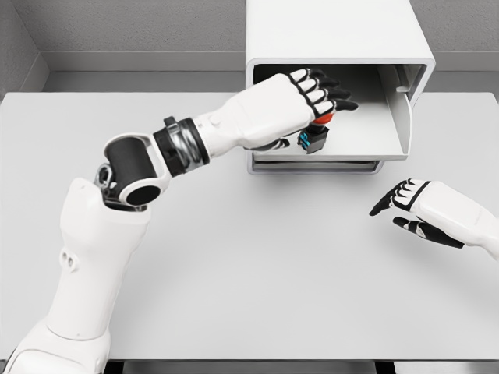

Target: Slide open multi-storey tabletop storage cabinets and put open load switch and slide close multi-storey tabletop storage cabinets

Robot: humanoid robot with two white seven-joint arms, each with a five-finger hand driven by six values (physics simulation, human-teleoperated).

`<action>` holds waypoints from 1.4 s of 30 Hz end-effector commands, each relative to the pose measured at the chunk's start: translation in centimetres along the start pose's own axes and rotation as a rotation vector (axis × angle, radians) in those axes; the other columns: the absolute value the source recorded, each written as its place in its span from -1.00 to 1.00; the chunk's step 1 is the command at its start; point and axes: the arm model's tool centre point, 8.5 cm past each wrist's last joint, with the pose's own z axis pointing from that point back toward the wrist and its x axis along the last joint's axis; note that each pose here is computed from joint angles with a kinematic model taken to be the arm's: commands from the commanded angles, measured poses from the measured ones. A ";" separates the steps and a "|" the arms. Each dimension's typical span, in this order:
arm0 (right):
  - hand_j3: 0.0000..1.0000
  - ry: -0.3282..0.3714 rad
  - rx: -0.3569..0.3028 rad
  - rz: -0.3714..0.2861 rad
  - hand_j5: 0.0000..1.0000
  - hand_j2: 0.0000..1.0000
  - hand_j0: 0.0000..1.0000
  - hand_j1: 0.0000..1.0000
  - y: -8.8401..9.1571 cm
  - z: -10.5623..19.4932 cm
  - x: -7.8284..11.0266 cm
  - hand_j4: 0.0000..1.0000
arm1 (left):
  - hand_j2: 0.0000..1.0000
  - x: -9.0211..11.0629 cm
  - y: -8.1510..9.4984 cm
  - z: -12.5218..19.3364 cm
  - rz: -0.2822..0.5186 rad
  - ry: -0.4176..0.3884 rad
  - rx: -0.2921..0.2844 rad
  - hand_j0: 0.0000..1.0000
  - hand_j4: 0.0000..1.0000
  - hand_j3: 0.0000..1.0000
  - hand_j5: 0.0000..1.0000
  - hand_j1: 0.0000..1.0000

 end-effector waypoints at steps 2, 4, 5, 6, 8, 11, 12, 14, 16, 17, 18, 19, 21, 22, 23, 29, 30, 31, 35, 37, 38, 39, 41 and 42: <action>0.21 -0.006 -0.007 0.000 0.21 0.21 0.21 0.21 -0.4 -0.1 0.1 0.21 | 1.00 1.2 1.4 0.5 -0.026 -0.017 0.047 1.00 1.00 1.00 1.00 1.00; 0.21 -0.022 -0.012 0.005 0.21 0.21 0.21 0.21 -0.6 -0.4 0.5 0.21 | 1.00 1.2 1.5 0.8 0.001 -0.025 0.067 1.00 1.00 1.00 1.00 1.00; 0.21 -0.023 -0.015 0.008 0.21 0.21 0.21 0.21 -0.8 -0.5 0.5 0.21 | 1.00 1.2 1.7 0.8 0.006 -0.029 0.076 1.00 1.00 1.00 1.00 1.00; 0.21 -0.025 -0.015 0.010 0.21 0.21 0.21 0.21 -0.9 -0.5 0.5 0.21 | 1.00 1.2 1.9 1.0 0.033 -0.045 0.099 1.00 1.00 1.00 1.00 1.00; 0.21 -0.023 -0.022 0.025 0.21 0.21 0.21 0.21 -1.4 -0.5 0.5 0.21 | 1.00 1.4 2.2 1.0 0.066 -0.069 0.126 1.00 1.00 1.00 1.00 1.00; 0.21 -0.035 -0.031 0.039 0.21 0.21 0.21 0.21 -2.0 -0.6 0.8 0.21 | 1.00 1.8 2.7 1.4 0.157 -0.131 0.199 1.00 1.00 1.00 1.00 1.00; 0.22 -0.036 -0.035 0.044 0.22 0.22 0.22 0.22 -2.2 -0.7 0.8 0.22 | 1.00 1.9 2.7 1.8 0.202 -0.156 0.224 1.00 1.00 1.00 1.00 1.00; 0.23 -0.037 -0.038 0.048 0.23 0.23 0.23 0.23 -2.4 -0.8 0.7 0.23 | 1.00 0.3 2.1 3.9 0.224 -0.092 0.234 1.00 1.00 1.00 1.00 1.00; 0.23 -0.038 -0.040 0.048 0.23 0.23 0.23 0.23 -2.4 -0.8 0.7 0.23 | 1.00 -2.1 1.7 8.0 0.262 -0.046 0.238 1.00 1.00 1.00 1.00 1.00; 0.23 -0.038 -0.042 0.047 0.23 0.23 0.23 0.23 -2.4 -0.8 0.7 0.23 | 1.00 -2.5 1.2 9.4 0.293 -0.031 0.243 1.00 1.00 1.00 1.00 1.00; 0.23 -0.040 -0.046 0.051 0.23 0.23 0.23 0.23 -2.6 -0.9 0.7 0.23 | 1.00 -3.2 0.8 10.9 0.305 0.001 0.241 1.00 1.00 1.00 1.00 1.00; 0.23 -0.042 -0.049 0.056 0.23 0.23 0.23 0.23 -2.8 -1.1 0.7 0.23 | 1.00 -3.8 0.3 12.5 0.315 0.042 0.243 1.00 1.00 1.00 1.00 1.00; 0.24 -0.046 -0.056 0.067 0.24 0.24 0.24 0.24 -3.2 -1.3 0.7 0.24 | 1.00 -4.0 -0.1 14.0 0.344 0.054 0.243 1.00 1.00 1.00 1.00 1.00; 0.25 -0.048 -0.054 0.075 0.25 0.25 0.25 0.25 -3.5 -1.4 0.7 0.25 | 1.00 -4.4 -0.3 15.0 0.347 0.081 0.248 1.00 1.00 1.00 1.00 1.00; 0.30 -0.050 -0.035 0.076 0.30 0.30 0.30 0.30 -3.5 -1.6 0.7 0.30 | 1.00 -4.5 -0.4 15.4 0.352 0.091 0.251 1.00 1.00 1.00 1.00 1.00; 0.29 -0.058 -0.046 0.058 0.29 0.29 0.29 0.29 -2.9 -2.1 0.9 0.29 | 1.00 -7.3 -3.0 24.2 0.400 0.357 0.265 1.00 1.00 1.00 1.00 1.00; 0.29 -0.060 -0.054 0.062 0.29 0.29 0.29 0.29 -3.1 -2.3 0.8 0.29 | 1.00 -8.7 -4.9 26.2 0.452 0.430 0.248 1.00 1.00 1.00 1.00 1.00; 0.29 -0.064 -0.064 0.066 0.29 0.29 0.29 0.29 -3.3 -2.6 0.9 0.29 | 1.00 -9.8 -6.6 28.0 0.494 0.487 0.216 1.00 1.00 1.00 1.00 1.00; 0.28 -0.058 -0.060 0.057 0.28 0.28 0.28 0.28 -2.8 -2.9 0.7 0.28 | 1.00 -12.0 -11.8 33.2 0.625 0.649 0.114 1.00 1.00 1.00 1.00 1.00; 0.28 -0.055 -0.062 0.050 0.28 0.28 0.28 0.28 -2.7 -2.9 0.6 0.28 | 1.00 -11.9 -12.8 33.6 0.652 0.666 0.102 1.00 1.00 1.00 1.00 1.00; 0.28 -0.052 -0.060 0.048 0.28 0.28 0.28 0.28 -2.6 -2.8 0.5 0.28 | 1.00 -11.7 -13.2 33.8 0.662 0.670 0.099 1.00 1.00 1.00 1.00 1.00; 0.28 -0.049 -0.055 0.042 0.28 0.28 0.28 0.28 -2.3 -2.8 0.4 0.28 | 1.00 -11.6 -13.4 33.8 0.668 0.673 0.099 1.00 1.00 1.00 1.00 1.00; 0.28 -0.047 -0.057 0.033 0.28 0.28 0.28 0.28 -2.0 -2.9 0.4 0.28 | 1.00 -11.6 -13.8 34.0 0.678 0.680 0.096 1.00 1.00 1.00 1.00 1.00; 0.28 -0.047 -0.059 0.031 0.28 0.28 0.28 0.28 -2.0 -2.9 0.3 0.28 | 1.00 -11.6 -13.8 34.0 0.679 0.679 0.097 1.00 1.00 1.00 1.00 1.00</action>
